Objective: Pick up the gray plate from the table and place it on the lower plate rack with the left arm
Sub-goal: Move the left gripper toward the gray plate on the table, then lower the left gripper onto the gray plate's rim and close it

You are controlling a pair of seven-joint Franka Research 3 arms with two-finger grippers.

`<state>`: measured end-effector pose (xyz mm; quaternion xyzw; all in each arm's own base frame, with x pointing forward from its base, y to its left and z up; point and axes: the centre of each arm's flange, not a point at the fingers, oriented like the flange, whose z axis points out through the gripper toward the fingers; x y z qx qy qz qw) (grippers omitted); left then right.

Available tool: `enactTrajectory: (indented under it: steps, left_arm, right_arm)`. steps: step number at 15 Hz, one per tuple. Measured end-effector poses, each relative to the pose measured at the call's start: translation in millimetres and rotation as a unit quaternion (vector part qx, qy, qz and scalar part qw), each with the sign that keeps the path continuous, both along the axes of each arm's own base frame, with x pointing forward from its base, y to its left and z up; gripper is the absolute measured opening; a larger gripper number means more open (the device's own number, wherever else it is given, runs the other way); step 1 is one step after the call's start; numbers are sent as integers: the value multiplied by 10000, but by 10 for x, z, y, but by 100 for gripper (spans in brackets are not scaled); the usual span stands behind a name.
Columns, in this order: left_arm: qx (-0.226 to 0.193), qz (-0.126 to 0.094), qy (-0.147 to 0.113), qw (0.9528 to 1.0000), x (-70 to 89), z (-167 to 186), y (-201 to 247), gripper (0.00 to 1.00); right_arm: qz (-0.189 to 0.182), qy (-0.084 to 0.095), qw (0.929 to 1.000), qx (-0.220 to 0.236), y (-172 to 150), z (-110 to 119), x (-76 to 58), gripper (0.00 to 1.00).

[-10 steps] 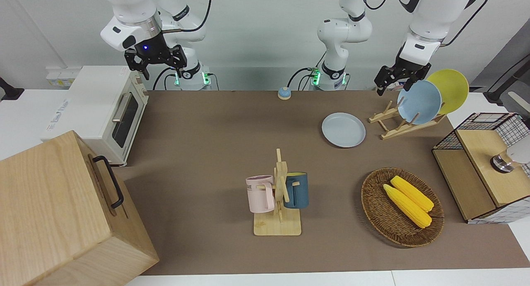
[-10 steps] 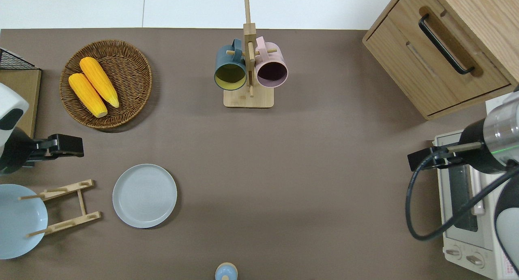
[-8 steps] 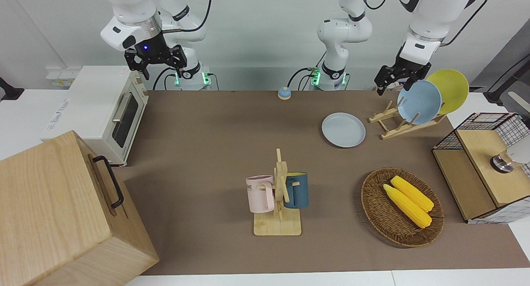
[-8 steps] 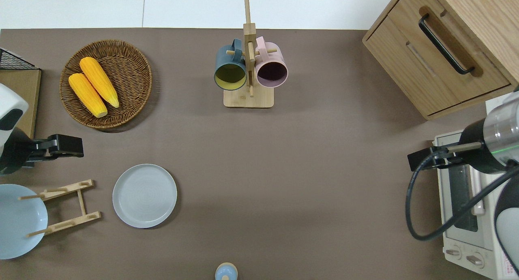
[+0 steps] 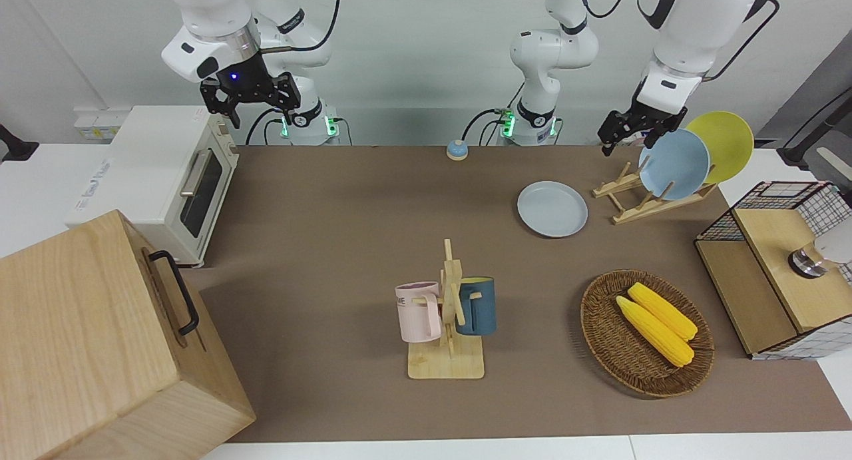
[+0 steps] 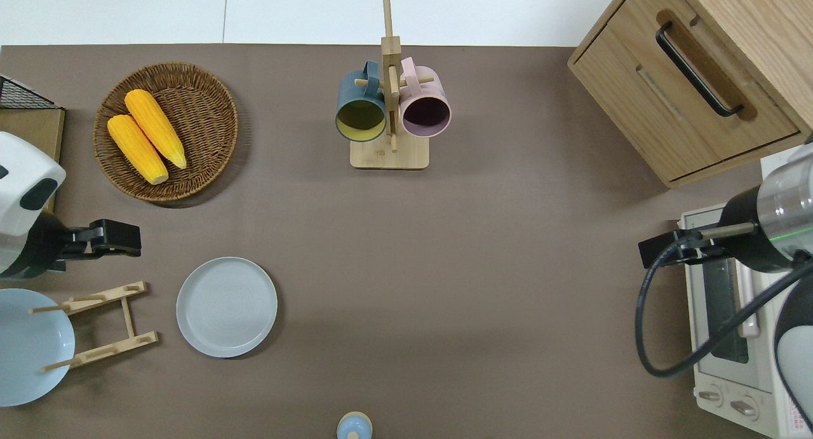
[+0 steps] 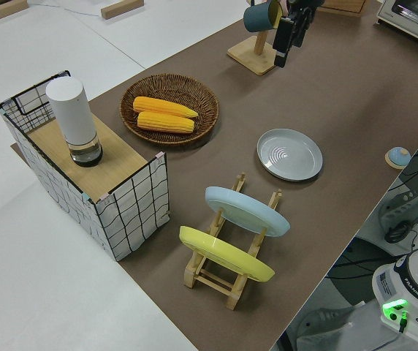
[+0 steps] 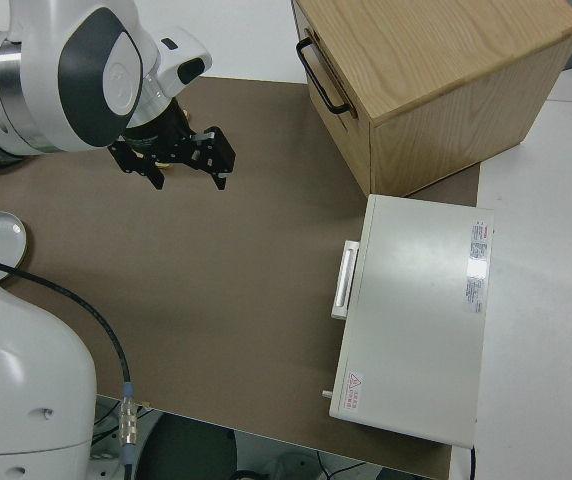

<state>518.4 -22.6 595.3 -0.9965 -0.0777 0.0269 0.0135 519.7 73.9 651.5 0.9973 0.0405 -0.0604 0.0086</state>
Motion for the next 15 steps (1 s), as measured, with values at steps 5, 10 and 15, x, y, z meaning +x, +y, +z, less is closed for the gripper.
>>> enactTrajectory:
  steps: [5,10,15]
  left_arm:
    - [10,10,277,9996,-11,-448,16,100]
    - [245,-90,569,9980,-89,-1136,68,100]
    - [300,-131,889,9955,-217,-1764,101,100]
  right_arm:
    - [0,0,10000,0,0,0,0,99]
    - [0,0,10000,0,0,0,0,99]
    - [0,0,10000,0,0,0,0,99]
